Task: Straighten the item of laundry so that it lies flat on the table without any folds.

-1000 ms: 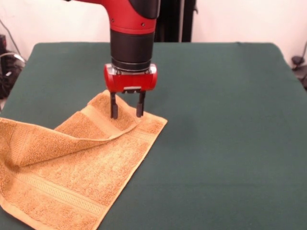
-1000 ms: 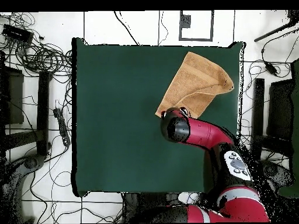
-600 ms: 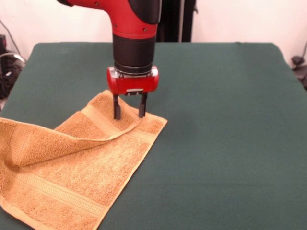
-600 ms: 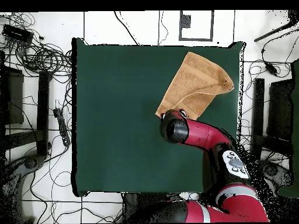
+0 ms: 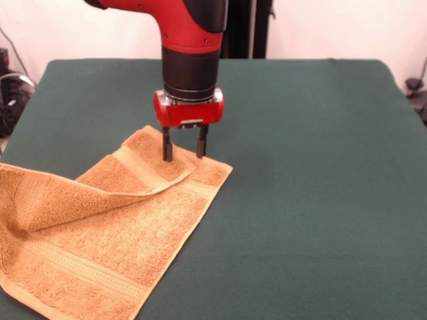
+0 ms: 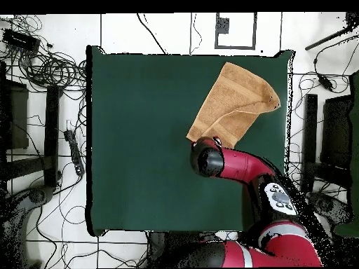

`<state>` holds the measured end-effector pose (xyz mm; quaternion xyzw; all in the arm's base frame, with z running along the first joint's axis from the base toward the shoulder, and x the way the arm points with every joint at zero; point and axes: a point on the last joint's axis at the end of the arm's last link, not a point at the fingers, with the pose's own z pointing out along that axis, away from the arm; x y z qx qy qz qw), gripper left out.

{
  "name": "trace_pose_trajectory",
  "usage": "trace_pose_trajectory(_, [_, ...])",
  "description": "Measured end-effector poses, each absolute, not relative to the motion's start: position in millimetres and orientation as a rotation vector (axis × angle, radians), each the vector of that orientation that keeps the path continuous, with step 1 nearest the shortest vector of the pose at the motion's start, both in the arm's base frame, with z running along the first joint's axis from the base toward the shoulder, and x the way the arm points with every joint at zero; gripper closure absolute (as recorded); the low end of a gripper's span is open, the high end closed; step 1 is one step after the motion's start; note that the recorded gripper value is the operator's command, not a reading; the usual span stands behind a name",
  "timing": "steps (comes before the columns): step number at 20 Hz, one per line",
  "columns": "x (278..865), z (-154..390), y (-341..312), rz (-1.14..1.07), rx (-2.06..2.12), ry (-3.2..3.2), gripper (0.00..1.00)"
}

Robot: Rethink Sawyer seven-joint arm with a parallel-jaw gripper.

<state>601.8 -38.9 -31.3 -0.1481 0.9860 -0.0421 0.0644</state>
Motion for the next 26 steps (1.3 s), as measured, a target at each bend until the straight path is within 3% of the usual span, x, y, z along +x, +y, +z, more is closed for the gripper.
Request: trace_pose_trajectory(26, [597.8,-40.7,-41.9,-0.117,-0.432,2.98,0.0])
